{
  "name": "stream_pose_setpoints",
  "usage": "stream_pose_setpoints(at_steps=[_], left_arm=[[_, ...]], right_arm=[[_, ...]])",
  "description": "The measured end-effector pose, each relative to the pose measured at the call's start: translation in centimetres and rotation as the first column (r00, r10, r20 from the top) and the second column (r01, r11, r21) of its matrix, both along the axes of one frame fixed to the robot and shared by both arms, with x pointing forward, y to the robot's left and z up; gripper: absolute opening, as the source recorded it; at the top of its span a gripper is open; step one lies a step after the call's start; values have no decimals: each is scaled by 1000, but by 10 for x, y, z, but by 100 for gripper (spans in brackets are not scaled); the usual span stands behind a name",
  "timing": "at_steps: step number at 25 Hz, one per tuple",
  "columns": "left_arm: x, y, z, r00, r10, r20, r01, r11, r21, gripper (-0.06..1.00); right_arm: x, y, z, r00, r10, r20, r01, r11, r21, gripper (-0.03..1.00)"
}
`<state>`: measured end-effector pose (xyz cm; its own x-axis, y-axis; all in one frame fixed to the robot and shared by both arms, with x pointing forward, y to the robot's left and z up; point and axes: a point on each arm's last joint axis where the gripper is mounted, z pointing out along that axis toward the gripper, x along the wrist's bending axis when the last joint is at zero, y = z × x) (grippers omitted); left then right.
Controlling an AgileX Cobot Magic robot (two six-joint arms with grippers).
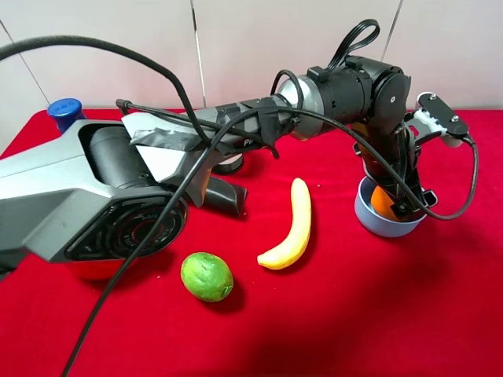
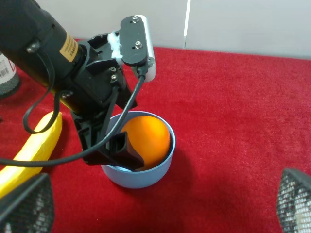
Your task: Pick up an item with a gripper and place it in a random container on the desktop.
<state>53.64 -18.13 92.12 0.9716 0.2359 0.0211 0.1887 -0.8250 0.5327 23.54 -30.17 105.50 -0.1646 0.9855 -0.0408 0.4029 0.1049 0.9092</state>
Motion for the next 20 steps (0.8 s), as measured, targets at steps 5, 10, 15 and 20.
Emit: stream_pose_setpoints(at_steps=[5,10,15,20], left_arm=[[-2,3,10,1000,-7,-7,7,1000,10,98],[-8,8,35,1000,-23,-18,24,999,25,98],[-15,18,61,999,-11,-46,13,998,61,98],[-18,36,92,989,130,-67,-119,982,144,98]], right_arm=[[0,0,0,1000,0,0,0,1000,0,69],[0,0,0,1000,0,0,0,1000,0,69],[0,0,0,1000,0,0,0,1000,0,69],[0,0,0,1000,0,0,0,1000,0,69]])
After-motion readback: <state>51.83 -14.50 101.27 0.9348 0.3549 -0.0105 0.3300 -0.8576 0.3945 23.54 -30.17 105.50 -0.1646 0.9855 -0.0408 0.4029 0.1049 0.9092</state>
